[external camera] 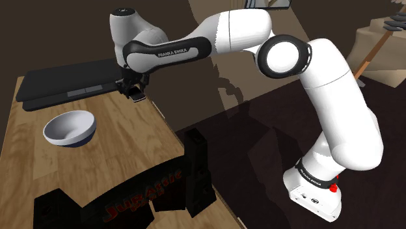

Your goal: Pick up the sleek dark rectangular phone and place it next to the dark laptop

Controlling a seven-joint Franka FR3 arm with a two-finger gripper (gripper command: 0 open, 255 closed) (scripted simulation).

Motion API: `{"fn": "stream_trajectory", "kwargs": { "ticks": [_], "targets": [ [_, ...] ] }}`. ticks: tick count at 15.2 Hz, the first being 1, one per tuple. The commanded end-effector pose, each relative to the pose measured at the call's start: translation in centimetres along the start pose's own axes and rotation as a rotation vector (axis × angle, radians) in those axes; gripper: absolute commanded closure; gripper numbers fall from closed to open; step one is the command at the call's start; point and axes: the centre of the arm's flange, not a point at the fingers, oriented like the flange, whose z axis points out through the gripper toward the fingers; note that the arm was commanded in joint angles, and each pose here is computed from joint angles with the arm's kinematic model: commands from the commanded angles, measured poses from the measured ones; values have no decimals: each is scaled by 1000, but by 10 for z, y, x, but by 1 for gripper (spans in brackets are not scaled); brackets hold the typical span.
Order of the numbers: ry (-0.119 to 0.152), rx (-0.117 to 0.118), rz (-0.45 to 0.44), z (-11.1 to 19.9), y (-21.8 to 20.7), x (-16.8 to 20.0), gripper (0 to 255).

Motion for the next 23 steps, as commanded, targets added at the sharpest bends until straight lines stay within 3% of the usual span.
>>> {"fn": "stream_trajectory", "kwargs": {
  "ticks": [1, 5, 13, 14, 19, 23],
  "targets": [
    [1, 1, 0, 11, 1, -2, 255],
    [1, 1, 0, 32, 0, -7, 255],
    [1, 1, 0, 32, 0, -7, 255],
    [1, 1, 0, 32, 0, -7, 0],
    [1, 1, 0, 32, 0, -7, 0],
    [1, 1, 0, -18, 0, -7, 0]
  ]
}}
